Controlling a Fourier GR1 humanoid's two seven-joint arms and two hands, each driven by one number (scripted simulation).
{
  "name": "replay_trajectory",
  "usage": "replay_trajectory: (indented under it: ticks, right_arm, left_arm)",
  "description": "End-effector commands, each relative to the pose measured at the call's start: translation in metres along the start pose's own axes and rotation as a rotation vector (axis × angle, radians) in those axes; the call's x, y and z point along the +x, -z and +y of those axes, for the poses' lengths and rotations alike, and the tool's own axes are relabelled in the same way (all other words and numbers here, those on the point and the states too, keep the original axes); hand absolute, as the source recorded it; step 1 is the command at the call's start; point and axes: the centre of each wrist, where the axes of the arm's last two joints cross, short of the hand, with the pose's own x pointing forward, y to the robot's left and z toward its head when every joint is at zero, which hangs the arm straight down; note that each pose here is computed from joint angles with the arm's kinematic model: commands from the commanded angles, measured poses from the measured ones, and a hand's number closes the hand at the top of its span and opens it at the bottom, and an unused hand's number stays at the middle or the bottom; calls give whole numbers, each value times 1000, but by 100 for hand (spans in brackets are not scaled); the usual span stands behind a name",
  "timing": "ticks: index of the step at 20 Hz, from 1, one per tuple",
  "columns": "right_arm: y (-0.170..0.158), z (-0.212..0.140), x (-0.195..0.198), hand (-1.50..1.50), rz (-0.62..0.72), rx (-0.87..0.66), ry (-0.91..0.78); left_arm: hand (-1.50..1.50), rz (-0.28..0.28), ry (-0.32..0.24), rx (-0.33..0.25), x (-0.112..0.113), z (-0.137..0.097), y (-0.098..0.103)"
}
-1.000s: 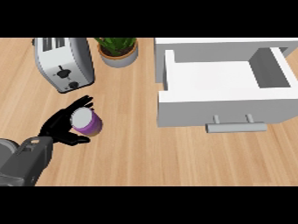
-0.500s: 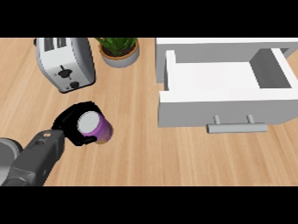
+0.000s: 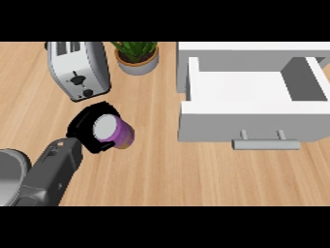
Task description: Pick up the can, place it into the drawer and close the drawer
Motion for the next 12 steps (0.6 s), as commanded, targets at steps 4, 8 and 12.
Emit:
replay_trajectory:
  ticks: [4,8,12]
  right_arm:
    - [-1,-2,1,-150,-1,-48,7]
    - [3,3,3,-150,-3,-28,4]
    - [-7,9,13,-150,3,-40,0]
  left_arm:
    - [150,-223,-35,417,-6,-13,4]
    - [150,-293,6,399,23,-52,42]
    - [150,-307,50,395,57,-66,43]
